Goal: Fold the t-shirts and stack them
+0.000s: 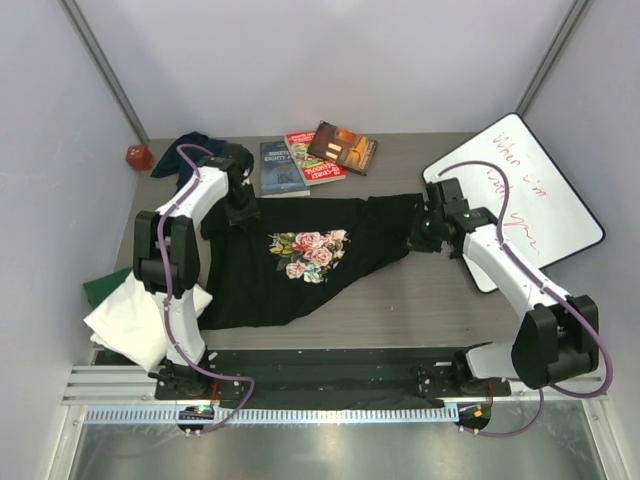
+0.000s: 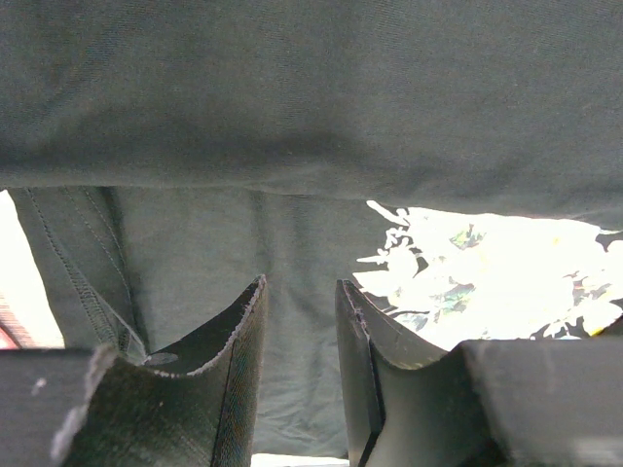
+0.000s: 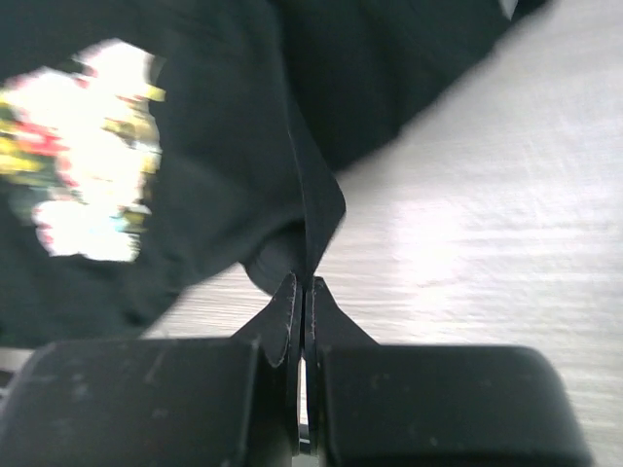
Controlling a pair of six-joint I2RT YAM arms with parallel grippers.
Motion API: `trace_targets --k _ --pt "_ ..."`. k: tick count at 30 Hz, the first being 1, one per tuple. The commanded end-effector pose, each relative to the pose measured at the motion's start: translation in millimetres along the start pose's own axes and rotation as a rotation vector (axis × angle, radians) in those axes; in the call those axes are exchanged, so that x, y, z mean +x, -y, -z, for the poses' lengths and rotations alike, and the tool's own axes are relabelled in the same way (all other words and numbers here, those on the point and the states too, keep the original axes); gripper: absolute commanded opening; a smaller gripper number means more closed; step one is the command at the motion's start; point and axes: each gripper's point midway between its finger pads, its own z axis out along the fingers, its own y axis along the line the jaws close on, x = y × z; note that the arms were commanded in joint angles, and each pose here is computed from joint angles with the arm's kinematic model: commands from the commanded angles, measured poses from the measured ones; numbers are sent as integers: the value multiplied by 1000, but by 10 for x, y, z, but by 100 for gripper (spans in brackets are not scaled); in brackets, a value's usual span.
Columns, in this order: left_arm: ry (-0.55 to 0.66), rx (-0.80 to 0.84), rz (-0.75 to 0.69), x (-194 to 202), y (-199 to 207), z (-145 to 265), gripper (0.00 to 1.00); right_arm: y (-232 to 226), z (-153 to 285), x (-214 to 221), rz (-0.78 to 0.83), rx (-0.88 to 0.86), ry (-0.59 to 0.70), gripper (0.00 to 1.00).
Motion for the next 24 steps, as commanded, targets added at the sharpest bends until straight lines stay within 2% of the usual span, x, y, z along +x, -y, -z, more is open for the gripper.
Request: trace_targets --k 1,6,12,16,24 --pt "27 21 -22 -82 61 90 35 -362 382 -404 28 -120 108 1" --pt "24 19 -21 -73 55 93 35 -663 427 -855 66 -176 175 1" --pt "29 20 -24 -78 61 104 35 -1028 1 -1321 52 -264 184 1" --pt "29 19 -25 -81 54 113 35 -1227 -506 -1272 -20 -345 55 1" --pt "27 18 -25 -85 56 104 35 -1489 -937 -1213 -41 -454 20 1"
